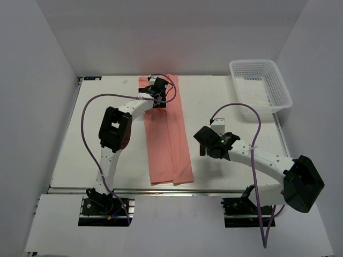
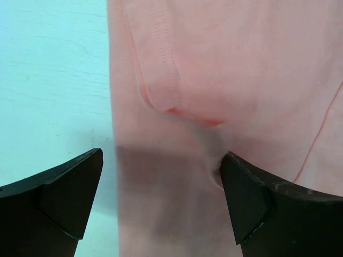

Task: Fold and stack the t-shirts
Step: Grab the bottom of the folded rectangular tshirt with both arms

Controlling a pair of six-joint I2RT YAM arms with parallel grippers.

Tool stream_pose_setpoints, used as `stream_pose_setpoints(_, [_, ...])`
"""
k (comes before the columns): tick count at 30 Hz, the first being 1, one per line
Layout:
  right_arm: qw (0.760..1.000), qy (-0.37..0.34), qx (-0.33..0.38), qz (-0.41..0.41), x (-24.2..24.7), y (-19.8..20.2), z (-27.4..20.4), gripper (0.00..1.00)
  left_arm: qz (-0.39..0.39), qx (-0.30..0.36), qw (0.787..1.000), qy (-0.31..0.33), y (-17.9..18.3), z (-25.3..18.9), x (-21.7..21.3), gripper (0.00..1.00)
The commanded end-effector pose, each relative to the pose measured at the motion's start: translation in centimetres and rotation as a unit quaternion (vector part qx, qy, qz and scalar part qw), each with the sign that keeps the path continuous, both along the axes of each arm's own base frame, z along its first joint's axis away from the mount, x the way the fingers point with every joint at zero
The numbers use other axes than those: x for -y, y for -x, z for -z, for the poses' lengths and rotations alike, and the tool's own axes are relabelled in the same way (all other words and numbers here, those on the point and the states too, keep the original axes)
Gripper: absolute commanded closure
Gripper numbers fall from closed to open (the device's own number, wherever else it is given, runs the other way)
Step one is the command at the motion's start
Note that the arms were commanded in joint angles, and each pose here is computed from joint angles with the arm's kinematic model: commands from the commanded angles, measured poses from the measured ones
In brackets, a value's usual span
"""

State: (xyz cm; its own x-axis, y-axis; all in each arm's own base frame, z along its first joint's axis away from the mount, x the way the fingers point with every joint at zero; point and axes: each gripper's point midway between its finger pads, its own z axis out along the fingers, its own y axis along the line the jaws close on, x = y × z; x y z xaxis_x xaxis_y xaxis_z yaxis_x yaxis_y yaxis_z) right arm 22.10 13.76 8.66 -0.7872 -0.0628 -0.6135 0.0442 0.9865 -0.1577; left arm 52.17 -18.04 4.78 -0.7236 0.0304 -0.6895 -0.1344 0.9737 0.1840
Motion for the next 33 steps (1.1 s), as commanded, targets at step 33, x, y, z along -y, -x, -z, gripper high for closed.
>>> stream_pose_setpoints(33, [0.866, -0.334, -0.185, -0.324, -10.9, 11.5, 3.2, 0.09, 0.221, -0.227, 0.871, 0.374, 38.5, -1.4, 2.0, 0.00])
